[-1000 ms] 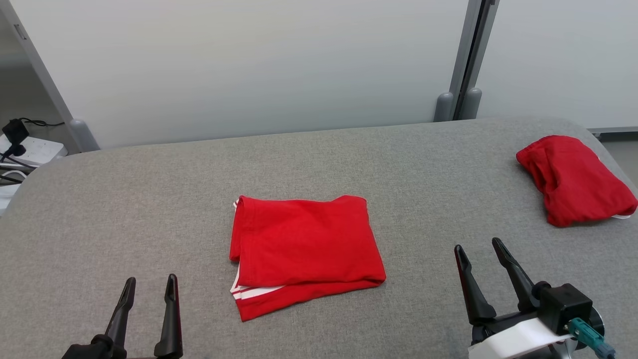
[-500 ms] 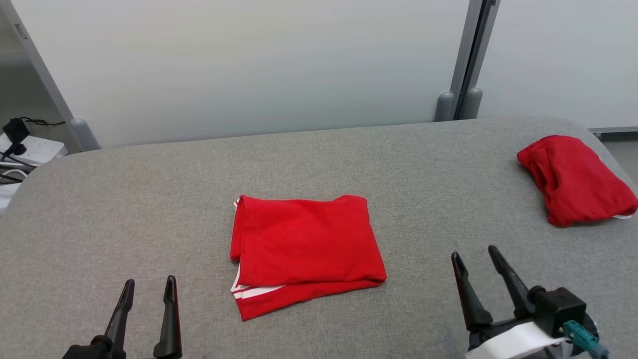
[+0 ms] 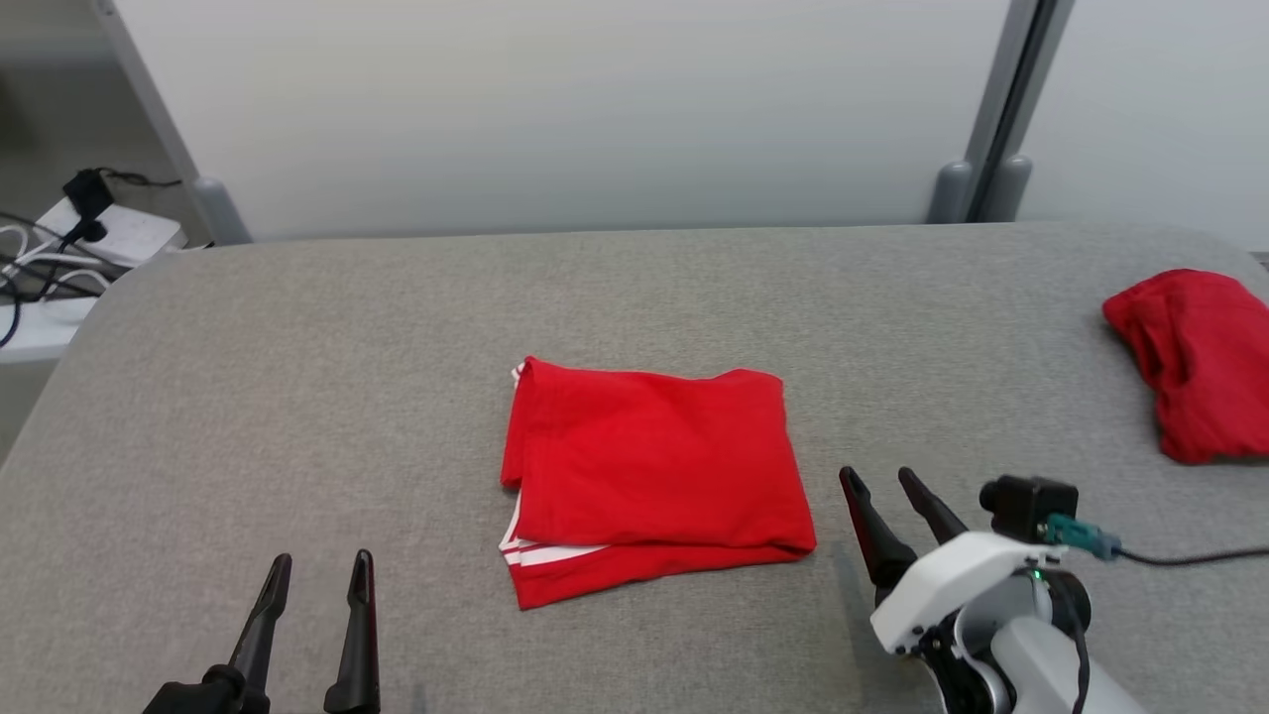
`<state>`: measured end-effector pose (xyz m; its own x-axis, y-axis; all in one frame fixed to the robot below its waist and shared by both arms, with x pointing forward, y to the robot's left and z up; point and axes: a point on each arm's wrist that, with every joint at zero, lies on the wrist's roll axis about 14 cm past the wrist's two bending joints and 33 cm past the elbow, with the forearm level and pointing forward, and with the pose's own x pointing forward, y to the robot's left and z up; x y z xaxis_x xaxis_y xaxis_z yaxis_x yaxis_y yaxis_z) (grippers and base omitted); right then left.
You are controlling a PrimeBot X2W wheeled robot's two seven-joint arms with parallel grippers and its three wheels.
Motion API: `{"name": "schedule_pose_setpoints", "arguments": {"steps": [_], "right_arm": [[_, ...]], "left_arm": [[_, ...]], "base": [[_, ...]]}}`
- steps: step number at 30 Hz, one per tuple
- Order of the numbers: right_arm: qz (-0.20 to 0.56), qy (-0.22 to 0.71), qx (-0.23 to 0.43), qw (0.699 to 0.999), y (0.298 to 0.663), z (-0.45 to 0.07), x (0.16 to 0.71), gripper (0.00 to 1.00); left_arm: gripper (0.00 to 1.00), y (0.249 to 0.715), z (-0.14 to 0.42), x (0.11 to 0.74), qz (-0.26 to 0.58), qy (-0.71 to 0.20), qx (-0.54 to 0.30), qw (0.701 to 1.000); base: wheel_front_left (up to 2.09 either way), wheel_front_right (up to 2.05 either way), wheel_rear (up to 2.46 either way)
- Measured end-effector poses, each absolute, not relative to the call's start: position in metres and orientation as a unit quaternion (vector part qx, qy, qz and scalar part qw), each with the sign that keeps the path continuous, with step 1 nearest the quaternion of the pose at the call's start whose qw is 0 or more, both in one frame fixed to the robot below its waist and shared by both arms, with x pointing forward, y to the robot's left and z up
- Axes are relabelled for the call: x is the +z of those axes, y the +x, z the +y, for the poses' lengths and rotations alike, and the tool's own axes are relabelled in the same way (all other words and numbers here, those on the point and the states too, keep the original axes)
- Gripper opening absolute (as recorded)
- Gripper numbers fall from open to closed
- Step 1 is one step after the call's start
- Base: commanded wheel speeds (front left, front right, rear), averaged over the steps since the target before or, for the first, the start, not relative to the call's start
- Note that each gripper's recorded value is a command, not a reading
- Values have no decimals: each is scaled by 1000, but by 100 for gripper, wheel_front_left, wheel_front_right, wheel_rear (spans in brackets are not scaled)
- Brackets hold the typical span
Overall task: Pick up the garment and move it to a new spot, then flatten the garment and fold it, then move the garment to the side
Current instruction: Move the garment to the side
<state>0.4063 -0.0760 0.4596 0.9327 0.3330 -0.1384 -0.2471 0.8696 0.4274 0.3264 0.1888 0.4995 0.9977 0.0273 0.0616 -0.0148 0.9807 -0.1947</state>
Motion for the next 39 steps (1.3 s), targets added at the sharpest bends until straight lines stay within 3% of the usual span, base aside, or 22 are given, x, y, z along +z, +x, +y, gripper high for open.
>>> {"name": "schedule_pose_setpoints", "arguments": {"steps": [15,28,29,30,39], "right_arm": [[219,160,184,945,456,-41,415,100],[282,149,203,926,458,-16,382,100],[281,150,204,926,459,-16,383,45],[282,149,206,925,458,-14,383,0],[250,130,235,930,457,-5,395,0]], "left_arm": [[100,326,213,483,-8,-104,49,993],[100,323,233,474,6,-98,80,992],[100,323,233,475,5,-97,81,992],[100,323,233,475,5,-97,81,992],[100,328,235,481,-6,-96,80,992]], "base": [[0,0,0],[0,0,0],[0,0,0],[0,0,0],[0,0,0]]}}
